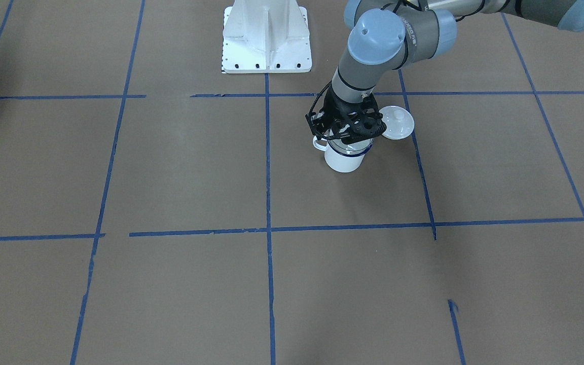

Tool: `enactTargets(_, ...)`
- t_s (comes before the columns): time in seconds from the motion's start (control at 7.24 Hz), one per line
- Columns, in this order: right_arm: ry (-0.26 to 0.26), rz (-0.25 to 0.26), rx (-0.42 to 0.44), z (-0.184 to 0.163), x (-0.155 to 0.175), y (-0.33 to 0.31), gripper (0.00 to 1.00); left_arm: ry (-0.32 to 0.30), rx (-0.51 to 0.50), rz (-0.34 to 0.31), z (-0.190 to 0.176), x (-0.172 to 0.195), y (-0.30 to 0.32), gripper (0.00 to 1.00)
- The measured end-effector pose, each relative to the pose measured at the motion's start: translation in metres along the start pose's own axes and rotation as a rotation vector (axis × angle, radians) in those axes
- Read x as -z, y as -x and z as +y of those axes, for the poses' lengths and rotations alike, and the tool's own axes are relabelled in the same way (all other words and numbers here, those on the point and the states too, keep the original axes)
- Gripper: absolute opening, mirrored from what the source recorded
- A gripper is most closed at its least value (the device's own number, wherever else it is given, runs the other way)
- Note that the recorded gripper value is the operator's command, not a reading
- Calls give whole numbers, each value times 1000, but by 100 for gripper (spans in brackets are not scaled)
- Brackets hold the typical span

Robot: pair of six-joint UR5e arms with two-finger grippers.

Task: Remove funnel from cup
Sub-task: 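Move the left gripper over the mug and lower onto the glass funnel, then close the left gripper on the funnel and lift it out of the mug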

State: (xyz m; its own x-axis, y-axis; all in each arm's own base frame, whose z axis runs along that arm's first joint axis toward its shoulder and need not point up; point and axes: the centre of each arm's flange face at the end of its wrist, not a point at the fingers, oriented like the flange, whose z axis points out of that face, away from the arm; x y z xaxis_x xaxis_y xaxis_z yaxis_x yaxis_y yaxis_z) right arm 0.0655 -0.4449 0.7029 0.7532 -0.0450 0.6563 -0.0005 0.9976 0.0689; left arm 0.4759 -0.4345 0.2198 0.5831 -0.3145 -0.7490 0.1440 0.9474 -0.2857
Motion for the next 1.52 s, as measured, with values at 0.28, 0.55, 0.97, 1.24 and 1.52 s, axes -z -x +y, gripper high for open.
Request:
enactTargets(0.28, 0, 0, 0, 0, 0, 0, 100, -2, -3, 4, 2, 2, 0, 0)
enactTargets(0.55, 0, 0, 0, 0, 0, 0, 100, -30, -1, 16, 1, 19, 0, 0)
enactTargets(0.97, -1, 0, 1, 0, 0, 0, 100, -181, -7, 53, 15, 94, 1, 0)
enactTargets(1.24, -1, 0, 1, 0, 0, 0, 100, -271, 11, 112, 1, 122, -1, 0)
enactTargets(1.52, 0, 0, 0, 0, 0, 0, 100, -330, 92, 241, -53, 103, -10, 0)
